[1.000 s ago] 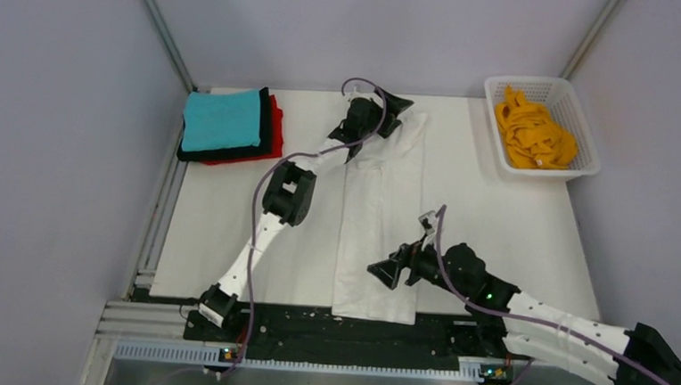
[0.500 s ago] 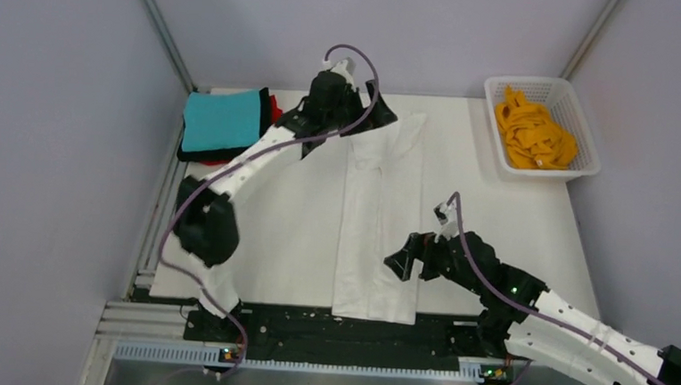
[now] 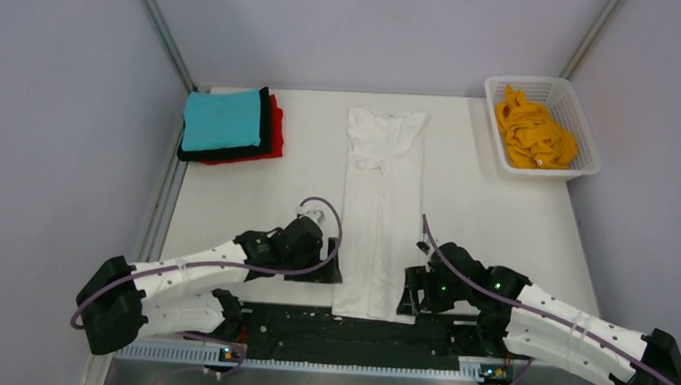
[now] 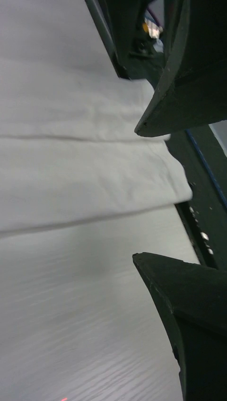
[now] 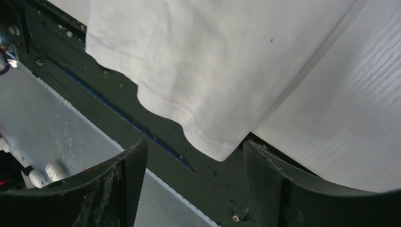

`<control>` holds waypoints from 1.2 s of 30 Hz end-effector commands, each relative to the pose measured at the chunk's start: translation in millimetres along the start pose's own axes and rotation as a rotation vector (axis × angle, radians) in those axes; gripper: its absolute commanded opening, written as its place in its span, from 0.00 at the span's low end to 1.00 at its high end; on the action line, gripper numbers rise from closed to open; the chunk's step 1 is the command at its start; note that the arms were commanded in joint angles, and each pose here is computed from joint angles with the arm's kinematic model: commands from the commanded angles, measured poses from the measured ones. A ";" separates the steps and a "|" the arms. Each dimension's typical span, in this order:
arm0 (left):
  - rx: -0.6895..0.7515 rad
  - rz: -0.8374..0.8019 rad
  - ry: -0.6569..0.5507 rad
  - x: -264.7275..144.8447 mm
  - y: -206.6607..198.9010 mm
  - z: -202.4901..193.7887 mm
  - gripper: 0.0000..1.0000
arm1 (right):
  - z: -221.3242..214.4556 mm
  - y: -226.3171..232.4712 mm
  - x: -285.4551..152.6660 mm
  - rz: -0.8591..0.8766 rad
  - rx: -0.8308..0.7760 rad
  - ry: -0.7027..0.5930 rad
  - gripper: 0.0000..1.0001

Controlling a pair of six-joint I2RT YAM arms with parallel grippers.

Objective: Fold and stack the t-shirts
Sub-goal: Grab the bottom of the folded rectangular tshirt with both arms, then fold the folded rectangular tshirt in 1/3 of the way

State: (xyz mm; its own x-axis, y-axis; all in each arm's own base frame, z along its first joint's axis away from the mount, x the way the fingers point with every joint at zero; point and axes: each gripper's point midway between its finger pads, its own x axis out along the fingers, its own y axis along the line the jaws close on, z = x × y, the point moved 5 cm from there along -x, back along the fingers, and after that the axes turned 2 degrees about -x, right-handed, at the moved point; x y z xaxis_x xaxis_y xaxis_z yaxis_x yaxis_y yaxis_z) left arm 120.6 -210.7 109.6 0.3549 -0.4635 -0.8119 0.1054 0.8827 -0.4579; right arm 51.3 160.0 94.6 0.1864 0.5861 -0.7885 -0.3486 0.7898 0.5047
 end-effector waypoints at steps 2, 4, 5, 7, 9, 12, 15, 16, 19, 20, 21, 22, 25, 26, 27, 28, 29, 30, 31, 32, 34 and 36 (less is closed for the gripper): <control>-0.052 -0.117 0.167 -8.8 -4.2 -44.3 0.85 | -21.4 -0.9 -2.6 0.029 0.049 0.100 0.69; -0.053 -0.159 0.206 -6.1 -6.0 -54.6 0.82 | -26.7 -4.1 0.1 0.023 0.067 0.121 0.66; -0.054 -0.195 0.221 -4.3 -9.5 -58.7 0.81 | -28.6 -5.9 1.4 0.018 0.075 0.127 0.65; -0.056 -0.262 0.248 -0.8 -16.8 -65.7 0.78 | -30.3 -7.7 3.7 0.013 0.090 0.129 0.63; -0.053 -0.264 0.272 4.7 -17.6 -71.9 0.74 | -29.7 -8.1 7.6 0.023 0.094 0.116 0.62; -0.049 -0.242 0.313 12.8 -19.6 -77.0 0.69 | -26.0 -6.5 13.0 0.044 0.090 0.088 0.60; -0.044 -0.208 0.339 20.1 -19.7 -79.6 0.56 | -24.8 -5.7 20.0 0.061 0.092 0.084 0.55; -0.042 -0.193 0.331 23.2 -19.0 -78.6 0.53 | -24.7 -6.3 22.6 0.059 0.094 0.084 0.52; -0.037 -0.129 0.312 29.3 -17.2 -73.6 0.35 | -25.1 -7.0 25.7 0.047 0.097 0.101 0.41; -0.033 -0.122 0.308 30.3 -18.0 -72.1 0.28 | -26.3 -7.2 25.6 0.046 0.096 0.112 0.37; -0.030 -0.131 0.306 30.8 -20.4 -71.4 0.22 | -26.6 -7.4 25.4 0.045 0.094 0.114 0.32; -0.031 -0.145 0.306 30.9 -22.8 -70.7 0.09 | -25.5 -7.2 25.0 0.045 0.092 0.106 0.26; -0.022 -0.198 0.306 26.7 -31.0 -68.8 0.00 | -18.9 -2.4 21.0 0.060 0.083 0.072 0.12; -0.019 -0.204 0.301 25.2 -32.0 -67.6 0.00 | -15.5 0.3 18.8 0.068 0.077 0.056 0.10; -0.015 -0.206 0.294 23.5 -32.7 -66.5 0.00 | -12.5 2.2 16.6 0.070 0.070 0.042 0.07; -0.009 -0.210 0.285 21.2 -34.1 -64.5 0.00 | -8.7 3.8 14.0 0.068 0.064 0.025 0.04; -0.004 -0.210 0.270 19.1 -35.3 -61.5 0.00 | -4.9 4.9 11.5 0.061 0.057 0.006 0.03; 0.003 -0.210 0.255 16.7 -37.1 -58.5 0.00 | -1.1 5.9 8.7 0.052 0.049 -0.011 0.02; 0.013 -0.209 0.232 14.7 -39.3 -53.6 0.00 | 3.3 6.0 6.4 0.037 0.042 -0.033 0.02; 0.026 -0.206 0.203 13.1 -41.5 -47.9 0.00 | 7.9 6.6 4.0 0.024 0.037 -0.055 0.02; 0.041 -0.186 0.133 11.1 -45.6 -32.0 0.00 | 21.0 5.0 1.5 -0.021 0.035 -0.128 0.02; 0.043 -0.180 0.080 9.4 -49.0 -15.5 0.00 | 35.8 6.4 -0.9 -0.052 0.038 -0.201 0.01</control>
State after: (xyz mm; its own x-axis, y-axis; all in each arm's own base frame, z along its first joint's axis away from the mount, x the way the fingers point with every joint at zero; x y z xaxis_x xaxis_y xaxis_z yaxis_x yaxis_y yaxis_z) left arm 72.1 -249.2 87.1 0.0990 -0.5935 -0.7988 0.1416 0.8029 -0.5790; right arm 52.8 163.8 84.0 0.2010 0.5869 -0.7843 -0.2837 0.8012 0.5269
